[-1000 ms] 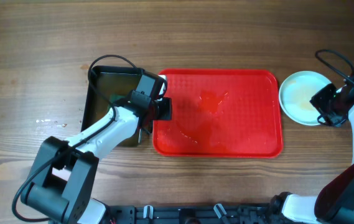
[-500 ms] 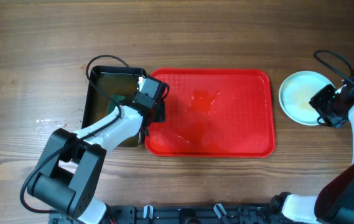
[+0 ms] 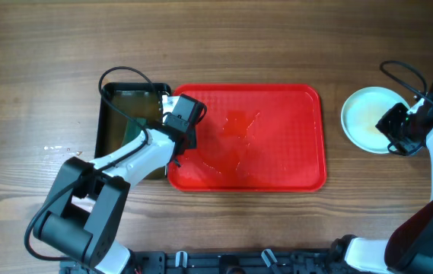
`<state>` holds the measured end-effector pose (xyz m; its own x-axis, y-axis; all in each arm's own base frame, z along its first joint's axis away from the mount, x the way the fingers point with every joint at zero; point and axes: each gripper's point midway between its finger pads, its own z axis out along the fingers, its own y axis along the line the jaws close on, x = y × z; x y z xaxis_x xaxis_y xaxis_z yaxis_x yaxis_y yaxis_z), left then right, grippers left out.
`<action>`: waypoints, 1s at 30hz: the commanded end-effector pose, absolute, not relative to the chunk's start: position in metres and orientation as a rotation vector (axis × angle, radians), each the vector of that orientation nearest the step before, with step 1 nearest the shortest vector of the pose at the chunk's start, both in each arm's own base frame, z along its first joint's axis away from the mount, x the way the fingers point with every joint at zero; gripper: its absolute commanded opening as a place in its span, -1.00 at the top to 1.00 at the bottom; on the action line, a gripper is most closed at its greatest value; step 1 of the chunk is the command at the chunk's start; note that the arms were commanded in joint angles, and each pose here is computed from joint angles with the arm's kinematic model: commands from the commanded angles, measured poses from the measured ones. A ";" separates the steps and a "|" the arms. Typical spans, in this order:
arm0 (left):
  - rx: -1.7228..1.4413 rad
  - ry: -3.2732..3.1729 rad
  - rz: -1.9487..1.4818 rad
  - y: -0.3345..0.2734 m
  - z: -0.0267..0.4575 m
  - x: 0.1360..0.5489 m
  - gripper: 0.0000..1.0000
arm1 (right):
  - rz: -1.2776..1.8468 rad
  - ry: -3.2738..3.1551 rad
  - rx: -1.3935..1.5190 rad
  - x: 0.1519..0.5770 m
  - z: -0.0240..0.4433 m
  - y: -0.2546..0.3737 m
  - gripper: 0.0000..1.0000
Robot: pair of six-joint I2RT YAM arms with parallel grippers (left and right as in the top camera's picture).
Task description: Clean dirty plates on tray and stack at the side
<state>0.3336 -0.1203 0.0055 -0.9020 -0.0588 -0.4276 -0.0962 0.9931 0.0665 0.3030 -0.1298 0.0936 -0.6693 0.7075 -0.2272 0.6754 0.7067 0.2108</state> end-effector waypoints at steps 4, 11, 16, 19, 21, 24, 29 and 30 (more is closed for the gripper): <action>-0.168 2.652 0.246 -0.100 0.008 0.338 0.92 | 0.206 2.675 1.017 0.302 0.087 -0.122 0.14; -0.194 2.627 0.246 -0.099 0.013 0.342 0.92 | 0.224 2.679 0.996 0.303 0.088 -0.120 0.11; -0.205 2.573 0.171 -0.107 0.034 0.352 0.92 | 0.225 2.679 0.996 0.303 0.088 -0.120 0.11; -0.229 2.474 0.088 -0.113 0.075 0.364 0.88 | 0.320 2.688 0.905 0.308 0.091 -0.108 0.05; -0.229 2.440 0.015 -0.117 0.098 0.361 0.61 | 0.384 2.708 0.778 0.314 0.093 -0.092 -0.04; -0.231 2.436 0.008 -0.113 0.110 0.353 0.17 | 0.395 2.742 0.639 0.320 0.094 -0.072 -0.14; -0.311 2.590 -0.192 -0.101 0.097 0.339 -0.50 | 0.419 2.804 0.265 0.332 0.096 -0.007 -0.60; -0.344 2.611 -0.252 -0.097 0.095 0.339 -0.56 | 0.423 2.812 0.220 0.332 0.097 0.003 -0.62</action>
